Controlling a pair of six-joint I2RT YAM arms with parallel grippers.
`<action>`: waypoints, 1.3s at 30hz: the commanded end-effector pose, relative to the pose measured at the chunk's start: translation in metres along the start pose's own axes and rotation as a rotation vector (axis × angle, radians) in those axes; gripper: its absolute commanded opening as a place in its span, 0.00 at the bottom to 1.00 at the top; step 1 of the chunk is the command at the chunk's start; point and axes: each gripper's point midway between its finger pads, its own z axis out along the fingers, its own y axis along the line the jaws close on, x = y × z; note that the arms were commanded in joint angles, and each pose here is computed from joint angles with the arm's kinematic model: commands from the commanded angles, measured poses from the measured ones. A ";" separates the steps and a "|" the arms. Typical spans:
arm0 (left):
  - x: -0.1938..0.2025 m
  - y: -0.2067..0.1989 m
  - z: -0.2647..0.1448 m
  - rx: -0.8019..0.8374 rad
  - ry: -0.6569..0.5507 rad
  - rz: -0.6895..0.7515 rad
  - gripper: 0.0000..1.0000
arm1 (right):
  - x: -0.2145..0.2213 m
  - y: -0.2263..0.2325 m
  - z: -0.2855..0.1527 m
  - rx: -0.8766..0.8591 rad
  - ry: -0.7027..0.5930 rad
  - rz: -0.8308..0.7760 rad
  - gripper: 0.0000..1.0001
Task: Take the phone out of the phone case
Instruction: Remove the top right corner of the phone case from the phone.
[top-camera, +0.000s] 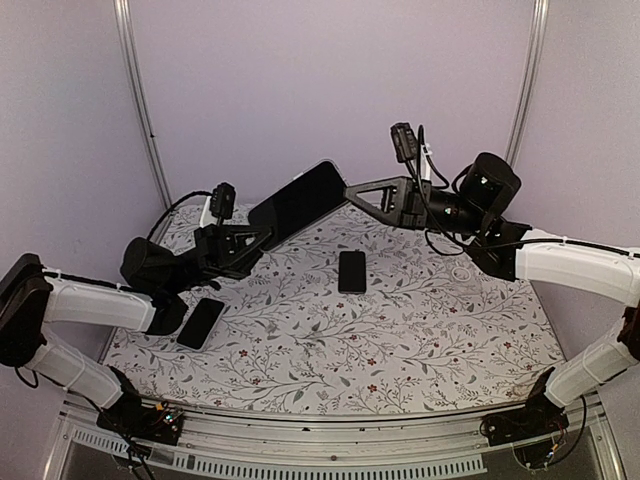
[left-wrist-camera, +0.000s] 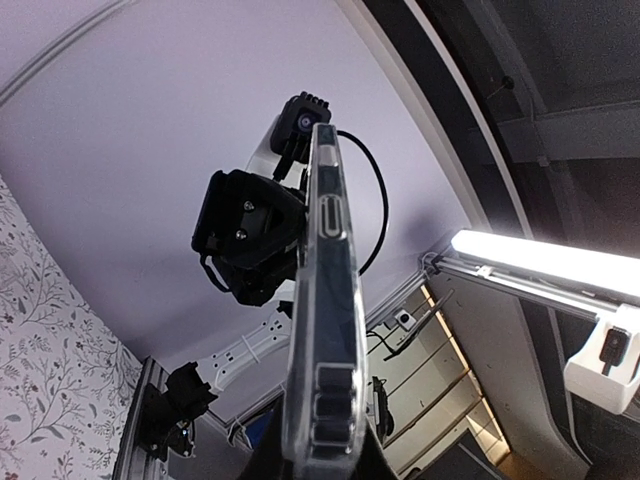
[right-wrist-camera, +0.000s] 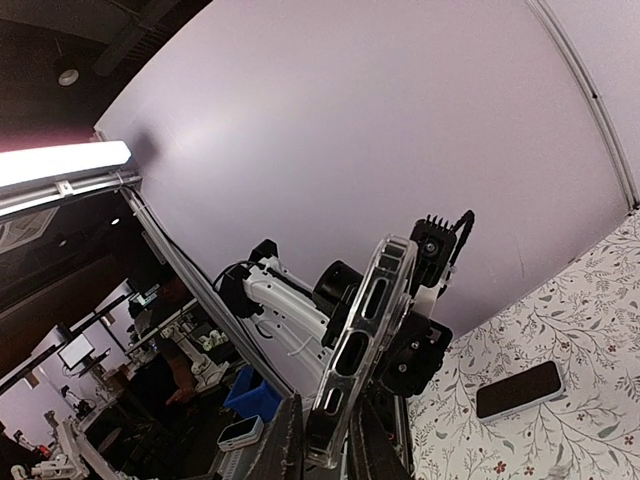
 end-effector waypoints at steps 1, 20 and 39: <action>-0.002 -0.059 0.013 0.206 -0.008 0.018 0.00 | 0.013 -0.001 0.007 -0.036 0.038 -0.041 0.09; -0.006 -0.061 0.005 0.159 -0.025 0.052 0.00 | 0.020 -0.026 -0.015 0.093 0.008 0.002 0.25; -0.010 -0.033 -0.014 -0.005 -0.013 0.085 0.00 | 0.020 -0.039 -0.025 0.237 0.017 0.027 0.65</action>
